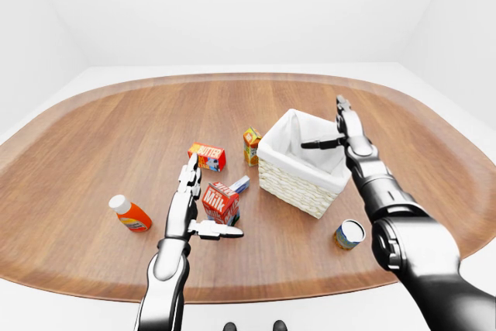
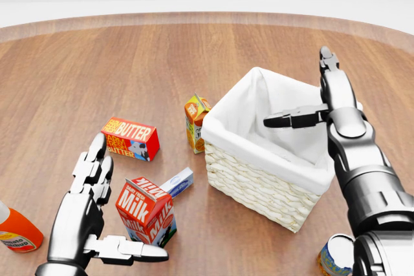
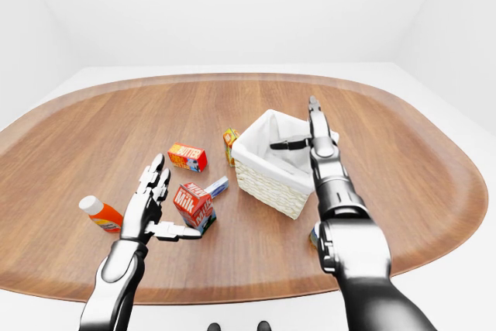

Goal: Pick up the tomato sauce, and put it in the basket.

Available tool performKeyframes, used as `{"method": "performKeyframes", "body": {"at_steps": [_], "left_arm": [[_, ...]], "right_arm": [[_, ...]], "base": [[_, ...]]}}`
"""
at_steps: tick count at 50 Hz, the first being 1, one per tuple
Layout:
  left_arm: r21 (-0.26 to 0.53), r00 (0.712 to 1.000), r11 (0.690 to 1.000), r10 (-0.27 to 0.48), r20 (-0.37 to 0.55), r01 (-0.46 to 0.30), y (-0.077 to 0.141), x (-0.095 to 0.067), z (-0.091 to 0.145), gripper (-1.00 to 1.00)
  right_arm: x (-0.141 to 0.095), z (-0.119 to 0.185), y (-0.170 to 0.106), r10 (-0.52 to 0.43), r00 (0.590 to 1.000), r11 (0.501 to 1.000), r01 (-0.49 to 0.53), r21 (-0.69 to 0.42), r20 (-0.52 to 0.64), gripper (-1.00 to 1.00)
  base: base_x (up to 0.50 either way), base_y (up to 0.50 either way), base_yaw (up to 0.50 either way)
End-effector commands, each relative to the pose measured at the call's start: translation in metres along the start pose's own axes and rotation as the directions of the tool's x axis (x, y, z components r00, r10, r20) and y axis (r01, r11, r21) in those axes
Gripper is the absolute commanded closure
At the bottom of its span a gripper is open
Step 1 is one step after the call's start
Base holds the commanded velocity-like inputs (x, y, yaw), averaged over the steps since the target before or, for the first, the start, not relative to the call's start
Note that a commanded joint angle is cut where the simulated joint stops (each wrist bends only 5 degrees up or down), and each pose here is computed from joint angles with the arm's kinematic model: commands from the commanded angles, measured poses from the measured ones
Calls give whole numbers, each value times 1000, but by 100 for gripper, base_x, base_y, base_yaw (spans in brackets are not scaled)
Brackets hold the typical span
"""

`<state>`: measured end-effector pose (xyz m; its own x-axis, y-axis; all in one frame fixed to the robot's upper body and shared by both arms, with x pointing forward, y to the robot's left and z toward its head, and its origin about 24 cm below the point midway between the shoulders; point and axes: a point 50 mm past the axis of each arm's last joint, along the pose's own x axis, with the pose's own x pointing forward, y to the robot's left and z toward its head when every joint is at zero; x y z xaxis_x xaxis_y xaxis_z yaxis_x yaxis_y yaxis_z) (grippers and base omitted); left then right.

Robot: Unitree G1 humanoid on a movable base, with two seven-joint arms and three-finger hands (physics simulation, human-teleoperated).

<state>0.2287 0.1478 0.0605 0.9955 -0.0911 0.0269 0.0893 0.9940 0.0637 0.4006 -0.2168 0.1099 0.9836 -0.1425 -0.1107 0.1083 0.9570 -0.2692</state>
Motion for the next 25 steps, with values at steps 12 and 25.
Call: {"method": "performKeyframes", "body": {"at_steps": [12, 25], "left_arm": [[-2, 1000, 1000, 2, -4, -2, 0, 1, -1, -100], [-5, 1000, 1000, 5, 3, -5, 1, 1, 0, -100]], "right_arm": [[-50, 62, -3, 60, 916, 996, -81, 35, 397, -100], [-133, 106, -15, 40, 695, 996, -89, 30, 718, -100]], "base": [[0, 0, 0], [0, 0, 0]]}}
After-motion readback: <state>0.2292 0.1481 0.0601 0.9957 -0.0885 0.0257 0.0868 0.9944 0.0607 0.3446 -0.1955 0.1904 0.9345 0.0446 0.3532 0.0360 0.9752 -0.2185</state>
